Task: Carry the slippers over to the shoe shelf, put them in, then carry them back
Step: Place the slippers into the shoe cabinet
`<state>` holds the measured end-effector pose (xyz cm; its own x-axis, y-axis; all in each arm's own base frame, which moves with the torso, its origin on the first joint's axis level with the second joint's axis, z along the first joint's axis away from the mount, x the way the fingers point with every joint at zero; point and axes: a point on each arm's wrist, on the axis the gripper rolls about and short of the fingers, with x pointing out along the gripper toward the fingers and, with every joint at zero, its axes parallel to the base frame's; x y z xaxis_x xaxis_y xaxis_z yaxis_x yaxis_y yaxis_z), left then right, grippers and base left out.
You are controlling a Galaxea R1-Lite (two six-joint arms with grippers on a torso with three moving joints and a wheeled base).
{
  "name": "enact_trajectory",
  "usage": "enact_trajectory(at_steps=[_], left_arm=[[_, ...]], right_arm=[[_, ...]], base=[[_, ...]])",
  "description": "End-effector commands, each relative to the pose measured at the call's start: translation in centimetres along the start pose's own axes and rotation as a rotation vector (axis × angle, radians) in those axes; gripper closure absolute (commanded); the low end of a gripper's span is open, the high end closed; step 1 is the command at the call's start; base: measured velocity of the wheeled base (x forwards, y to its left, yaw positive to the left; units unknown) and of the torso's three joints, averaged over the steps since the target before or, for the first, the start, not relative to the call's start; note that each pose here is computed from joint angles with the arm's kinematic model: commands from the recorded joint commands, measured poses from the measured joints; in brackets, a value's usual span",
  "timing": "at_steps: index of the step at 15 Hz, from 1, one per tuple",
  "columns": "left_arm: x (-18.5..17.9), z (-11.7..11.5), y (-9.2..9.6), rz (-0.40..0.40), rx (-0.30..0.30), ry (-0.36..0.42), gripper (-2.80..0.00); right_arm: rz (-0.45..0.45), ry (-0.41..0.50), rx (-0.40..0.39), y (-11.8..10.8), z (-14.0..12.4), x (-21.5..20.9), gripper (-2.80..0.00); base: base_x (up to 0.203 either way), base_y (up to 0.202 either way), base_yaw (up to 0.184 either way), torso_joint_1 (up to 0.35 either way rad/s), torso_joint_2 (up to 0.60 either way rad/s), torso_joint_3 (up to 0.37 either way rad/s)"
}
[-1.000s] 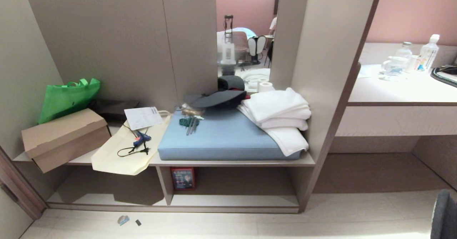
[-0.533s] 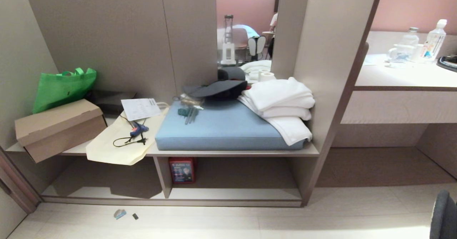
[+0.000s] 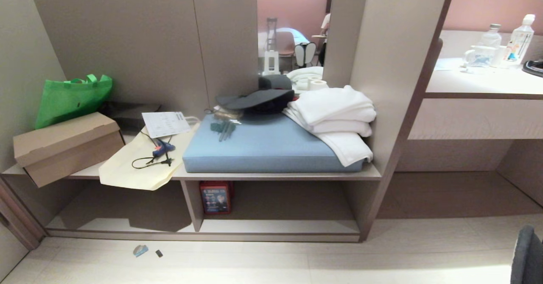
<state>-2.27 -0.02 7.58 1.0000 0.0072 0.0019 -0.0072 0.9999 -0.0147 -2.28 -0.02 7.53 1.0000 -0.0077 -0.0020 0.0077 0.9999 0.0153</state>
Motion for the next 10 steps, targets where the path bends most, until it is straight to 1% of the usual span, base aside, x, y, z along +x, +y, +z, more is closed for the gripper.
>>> enact_trajectory(at_steps=[1, 6, 10], left_arm=[[0.01, 0.0, 0.0, 0.0, -0.001, 0.0, 0.0], [0.01, 0.0, 0.0, 0.0, -0.001, 0.0, 0.0], [0.01, 0.0, 0.0, 0.0, 0.0, 0.0, 0.0]], right_arm=[[0.0, 0.001, 0.0, 0.0, 0.0, 0.01, 0.0], [0.001, 0.001, -0.022, 0.0, 0.0, 0.01, 0.0], [0.002, 0.001, -0.021, 0.0, 0.0, 0.01, 0.0]], base=[[0.0, 0.0, 0.0, 0.0, 0.0, 0.0], [0.0, 0.0, 0.0, 0.0, 0.0, 0.0], [0.0, 0.0, 0.0, 0.0, 0.0, 0.0]])
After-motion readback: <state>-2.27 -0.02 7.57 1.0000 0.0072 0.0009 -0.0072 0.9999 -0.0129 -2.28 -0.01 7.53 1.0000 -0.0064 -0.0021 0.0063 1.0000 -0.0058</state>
